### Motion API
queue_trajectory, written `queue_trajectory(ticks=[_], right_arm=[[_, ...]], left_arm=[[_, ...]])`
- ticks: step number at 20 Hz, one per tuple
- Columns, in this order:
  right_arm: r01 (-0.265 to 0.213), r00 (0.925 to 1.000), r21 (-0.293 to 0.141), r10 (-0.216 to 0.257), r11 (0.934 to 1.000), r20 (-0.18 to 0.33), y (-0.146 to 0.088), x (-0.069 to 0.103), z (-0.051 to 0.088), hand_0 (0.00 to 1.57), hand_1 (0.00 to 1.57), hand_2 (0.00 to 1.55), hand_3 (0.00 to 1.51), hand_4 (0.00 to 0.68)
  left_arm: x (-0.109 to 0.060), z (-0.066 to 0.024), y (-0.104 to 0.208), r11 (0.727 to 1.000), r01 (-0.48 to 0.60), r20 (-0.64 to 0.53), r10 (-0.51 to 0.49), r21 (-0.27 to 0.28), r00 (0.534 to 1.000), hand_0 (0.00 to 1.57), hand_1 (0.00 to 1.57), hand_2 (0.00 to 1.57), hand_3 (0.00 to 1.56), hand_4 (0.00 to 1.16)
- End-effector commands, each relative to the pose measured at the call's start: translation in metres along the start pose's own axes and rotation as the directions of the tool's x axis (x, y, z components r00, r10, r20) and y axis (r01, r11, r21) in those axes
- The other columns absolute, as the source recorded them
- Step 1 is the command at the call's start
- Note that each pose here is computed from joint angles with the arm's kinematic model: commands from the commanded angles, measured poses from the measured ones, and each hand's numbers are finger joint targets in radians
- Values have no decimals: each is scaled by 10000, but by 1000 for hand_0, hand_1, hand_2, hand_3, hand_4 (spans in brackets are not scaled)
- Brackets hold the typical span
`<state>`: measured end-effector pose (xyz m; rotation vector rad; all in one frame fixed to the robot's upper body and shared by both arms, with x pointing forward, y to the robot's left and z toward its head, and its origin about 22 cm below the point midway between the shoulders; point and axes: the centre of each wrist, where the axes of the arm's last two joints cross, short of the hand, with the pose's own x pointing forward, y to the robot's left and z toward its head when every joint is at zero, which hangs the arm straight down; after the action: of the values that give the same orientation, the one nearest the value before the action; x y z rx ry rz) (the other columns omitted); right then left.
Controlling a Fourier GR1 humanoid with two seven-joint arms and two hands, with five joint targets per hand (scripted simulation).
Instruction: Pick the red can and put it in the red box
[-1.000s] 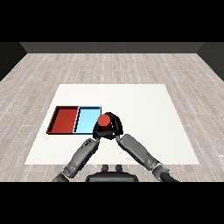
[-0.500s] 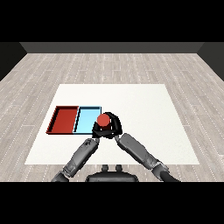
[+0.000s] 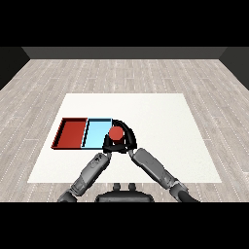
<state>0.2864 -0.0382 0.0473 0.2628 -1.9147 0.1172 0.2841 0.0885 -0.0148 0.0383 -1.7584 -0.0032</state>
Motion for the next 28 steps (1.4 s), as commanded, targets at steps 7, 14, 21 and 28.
queue_trajectory(ticks=[7,14,21,28], right_arm=[[9,10000,-457,-11,9990,-47,-120,76,-95,0,0,0,0,0],[196,9956,-1178,-86,9928,936,-538,440,24,0,0,0,0,0],[36,9907,-2122,253,9772,1333,-1223,693,364,0,0,0,0,0],[-671,9963,-3533,814,9331,258,-1662,294,1007,0,0,0,0,0]], left_arm=[[52,-16,125,9991,-232,-395,245,341,9989,1571,1571,1571,1509,1147],[-111,-44,227,9966,307,-238,-289,765,9993,1571,1571,1571,1486,1129],[-9,-187,644,9739,1658,383,-1736,1548,9841,1571,1571,1571,1473,1133],[233,-509,1635,9097,3345,-9,-3449,2460,9386,1571,1571,1560,1467,1115]])
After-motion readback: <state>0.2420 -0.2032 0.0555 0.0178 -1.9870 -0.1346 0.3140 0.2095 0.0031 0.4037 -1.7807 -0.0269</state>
